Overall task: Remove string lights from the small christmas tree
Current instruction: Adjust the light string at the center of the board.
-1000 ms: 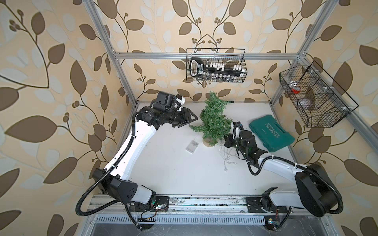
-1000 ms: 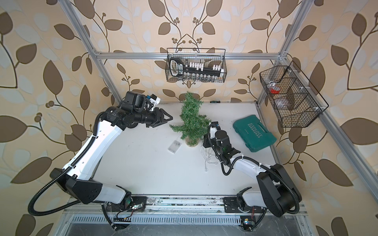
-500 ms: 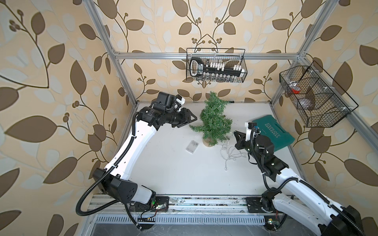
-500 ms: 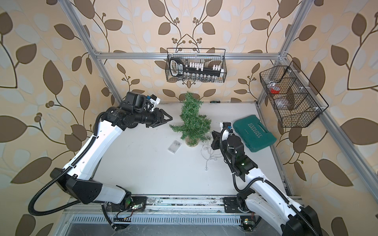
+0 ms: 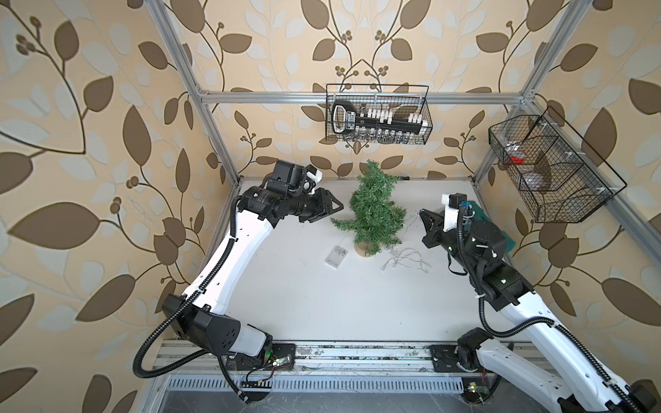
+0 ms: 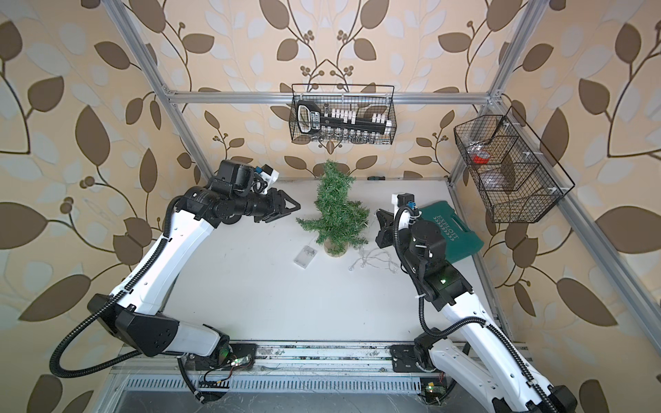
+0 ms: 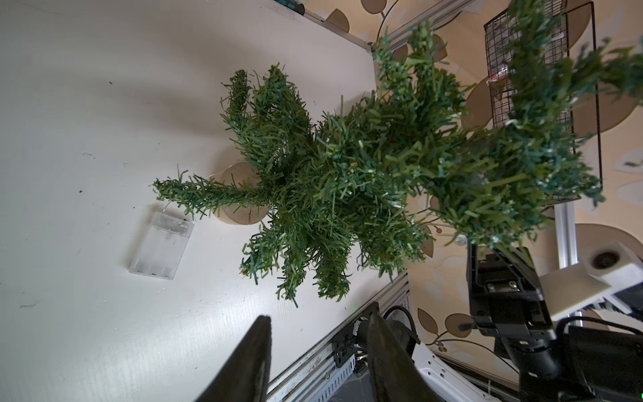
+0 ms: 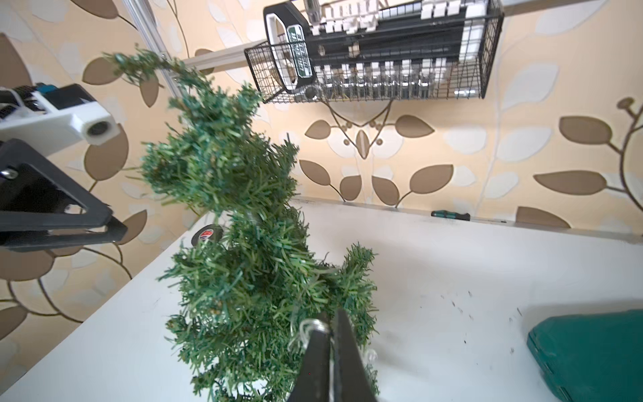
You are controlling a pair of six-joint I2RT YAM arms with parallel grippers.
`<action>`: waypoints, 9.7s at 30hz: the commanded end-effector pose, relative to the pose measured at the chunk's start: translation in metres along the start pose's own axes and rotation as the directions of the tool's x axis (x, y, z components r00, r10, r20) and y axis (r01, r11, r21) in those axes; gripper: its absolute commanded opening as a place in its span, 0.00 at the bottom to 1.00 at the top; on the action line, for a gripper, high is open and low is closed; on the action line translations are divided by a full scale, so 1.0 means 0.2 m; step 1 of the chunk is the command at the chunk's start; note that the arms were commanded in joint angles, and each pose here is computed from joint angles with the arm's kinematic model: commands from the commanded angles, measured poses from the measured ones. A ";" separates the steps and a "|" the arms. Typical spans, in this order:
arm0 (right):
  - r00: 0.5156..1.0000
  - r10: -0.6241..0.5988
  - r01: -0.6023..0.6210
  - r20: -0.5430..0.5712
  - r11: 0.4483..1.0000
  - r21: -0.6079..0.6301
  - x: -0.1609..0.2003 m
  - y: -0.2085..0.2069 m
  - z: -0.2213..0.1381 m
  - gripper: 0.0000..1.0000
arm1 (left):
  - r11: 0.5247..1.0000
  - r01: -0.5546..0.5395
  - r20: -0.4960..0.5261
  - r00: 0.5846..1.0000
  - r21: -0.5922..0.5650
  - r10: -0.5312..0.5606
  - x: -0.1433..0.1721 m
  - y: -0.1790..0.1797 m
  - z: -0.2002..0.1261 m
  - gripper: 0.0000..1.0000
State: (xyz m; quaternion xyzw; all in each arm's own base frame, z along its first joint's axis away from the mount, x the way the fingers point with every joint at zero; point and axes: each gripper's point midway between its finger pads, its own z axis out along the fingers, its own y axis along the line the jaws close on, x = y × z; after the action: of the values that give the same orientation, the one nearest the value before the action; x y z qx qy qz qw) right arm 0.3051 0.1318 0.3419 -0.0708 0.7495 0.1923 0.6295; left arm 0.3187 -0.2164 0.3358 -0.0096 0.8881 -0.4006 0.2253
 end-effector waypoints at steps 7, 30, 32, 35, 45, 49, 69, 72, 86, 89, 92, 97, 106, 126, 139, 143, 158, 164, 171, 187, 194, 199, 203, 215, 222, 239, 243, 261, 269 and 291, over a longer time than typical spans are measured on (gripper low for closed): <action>0.995 0.002 -0.007 -0.097 0.999 -0.049 0.19 0.01 -0.03 0.00 | 1.000 -0.030 0.025 0.999 0.004 0.030 -0.01 -0.01 -0.05 0.46; 0.990 0.138 -0.140 0.031 0.928 0.346 -0.36 -0.35 0.49 0.00 | 0.999 -0.003 0.115 0.993 -0.051 0.009 -0.06 0.06 -0.11 0.42; 0.987 0.162 -0.155 0.009 0.921 0.357 -0.32 -0.39 0.58 0.00 | 0.998 0.005 0.117 0.993 -0.056 0.002 -0.06 0.08 -0.12 0.42; 0.979 0.202 -0.183 -0.014 0.913 0.365 -0.25 -0.45 0.70 0.00 | 0.998 0.020 0.121 0.993 -0.064 -0.012 -0.04 0.12 -0.12 0.42; 0.937 0.255 -0.103 -0.240 0.855 0.508 0.32 -0.69 0.86 0.00 | 0.996 0.060 0.114 0.992 -0.073 -0.051 0.00 0.18 -0.13 0.40; 0.871 0.337 -0.082 -0.357 0.817 0.571 0.60 -0.80 0.82 0.00 | 0.992 0.106 0.093 0.991 -0.068 -0.099 0.07 0.23 -0.10 0.39; 0.820 0.435 -0.126 -0.372 0.771 0.625 0.85 -0.76 0.12 0.00 | 0.952 0.295 -0.032 0.954 -0.083 -0.298 0.43 0.60 0.18 0.38; 0.803 0.452 -0.141 -0.388 0.777 0.613 0.90 -0.72 0.05 0.00 | 0.952 0.288 -0.047 0.955 -0.107 -0.294 0.43 0.63 0.20 0.38; 0.720 0.422 -0.355 -0.551 0.906 0.230 1.05 -0.19 0.09 0.72 | 0.947 0.296 -0.072 0.949 -0.123 -0.306 0.45 0.66 0.24 0.38; 0.715 0.415 -0.366 -0.562 0.908 0.205 1.11 -0.14 0.15 0.71 | 0.945 0.302 -0.072 0.947 -0.123 -0.312 0.47 0.67 0.24 0.38; 0.715 0.407 -0.358 -0.569 0.912 0.202 1.17 -0.12 0.23 0.70 | 0.945 0.301 -0.072 0.948 -0.126 -0.311 0.48 0.67 0.23 0.38; 0.710 0.392 -0.318 -0.585 0.920 0.229 1.27 -0.13 0.34 0.55 | 0.946 0.296 -0.066 0.950 -0.134 -0.306 0.49 0.67 0.21 0.37; 0.758 0.365 -0.195 -0.541 0.918 0.346 1.28 -0.29 0.35 0.00 | 0.952 0.276 -0.055 0.957 -0.135 -0.285 0.45 0.64 0.19 0.36; 0.791 0.480 -0.246 -0.380 0.817 0.521 0.80 -0.82 0.25 0.02 | 0.956 0.249 -0.056 0.964 -0.157 -0.261 0.40 0.63 0.18 0.34; 0.814 0.304 -0.234 -0.496 0.951 0.199 1.04 -0.46 0.25 0.48 | 0.952 0.259 -0.067 0.960 -0.166 -0.273 0.45 0.67 0.20 0.34; 0.852 0.264 -0.242 -0.452 0.964 0.107 1.08 -0.37 0.26 0.49 | 0.951 0.262 -0.074 0.958 -0.164 -0.276 0.45 0.68 0.21 0.34; 0.832 0.254 -0.264 -0.494 0.963 0.049 1.25 -0.26 0.37 0.44 | 0.954 0.244 -0.082 0.962 -0.175 -0.261 0.44 0.67 0.19 0.33; 0.823 0.261 -0.256 -0.504 0.963 0.080 1.29 -0.28 0.41 0.24 | 0.954 0.245 -0.083 0.961 -0.174 -0.263 0.43 0.66 0.19 0.33; 0.859 0.239 -0.221 -0.453 0.971 0.093 1.17 -0.29 0.37 0.00 | 0.954 0.245 -0.078 0.962 -0.174 -0.262 0.42 0.66 0.19 0.32; 0.929 0.197 -0.124 -0.312 0.963 0.241 0.58 -0.47 0.26 0.00 | 0.952 0.245 -0.074 0.962 -0.182 -0.262 0.41 0.67 0.18 0.32; 0.927 0.307 -0.210 -0.216 0.901 0.379 0.27 -0.75 0.51 0.00 | 0.949 0.257 -0.074 0.959 -0.181 -0.274 0.41 0.67 0.16 0.32; 0.924 0.348 -0.242 -0.157 0.852 0.464 0.15 -0.88 0.69 0.00 | 0.945 0.268 -0.083 0.954 -0.186 -0.287 0.45 0.67 0.14 0.32; 0.915 0.371 -0.249 -0.161 0.829 0.500 0.18 -0.96 0.79 0.00 | 0.937 0.290 -0.105 0.943 -0.196 -0.314 0.50 0.68 0.14 0.33; 0.702 0.530 -0.377 -0.475 0.843 0.385 0.90 -0.76 0.78 0.08 | 0.915 0.374 -0.130 0.910 -0.153 -0.394 0.57 0.74 0.24 0.40; 0.685 0.481 -0.420 -0.547 0.874 0.243 0.89 -0.62 0.75 0.52 | 0.943 0.316 -0.067 0.944 -0.100 -0.323 0.45 0.74 0.31 0.42; 0.634 0.588 -0.491 -0.502 0.808 0.325 0.92 -0.58 0.58 0.57 | 0.981 0.158 -0.161 0.971 -0.109 -0.174 0.26 0.81 0.71 0.56; 0.641 0.613 -0.491 -0.463 0.790 0.366 0.92 -0.58 0.46 0.55 | 0.968 0.194 -0.249 0.941 -0.158 -0.229 0.26 0.89 0.84 0.42; 0.632 0.608 -0.447 -0.482 0.793 0.414 0.97 -0.63 0.37 0.54 | 0.875 0.440 -0.167 0.865 -0.201 -0.473 0.72 0.94 0.49 0.48; 0.633 0.612 -0.449 -0.475 0.789 0.420 0.96 -0.64 0.35 0.54 | 0.839 0.526 -0.127 0.831 -0.140 -0.542 0.72 0.98 0.61 0.47; 0.643 0.611 -0.449 -0.462 0.789 0.419 0.89 -0.64 0.34 0.52 | 0.800 0.578 -0.139 0.789 -0.160 -0.598 0.33 1.16 1.21 0.38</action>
State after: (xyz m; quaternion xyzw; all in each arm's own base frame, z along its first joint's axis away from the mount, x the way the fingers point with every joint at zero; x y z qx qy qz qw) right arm 0.3745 0.0669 0.1319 0.1845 0.9075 0.2403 0.2911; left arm 0.3975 -0.2495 0.0369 -0.2485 0.8575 -0.4496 0.0278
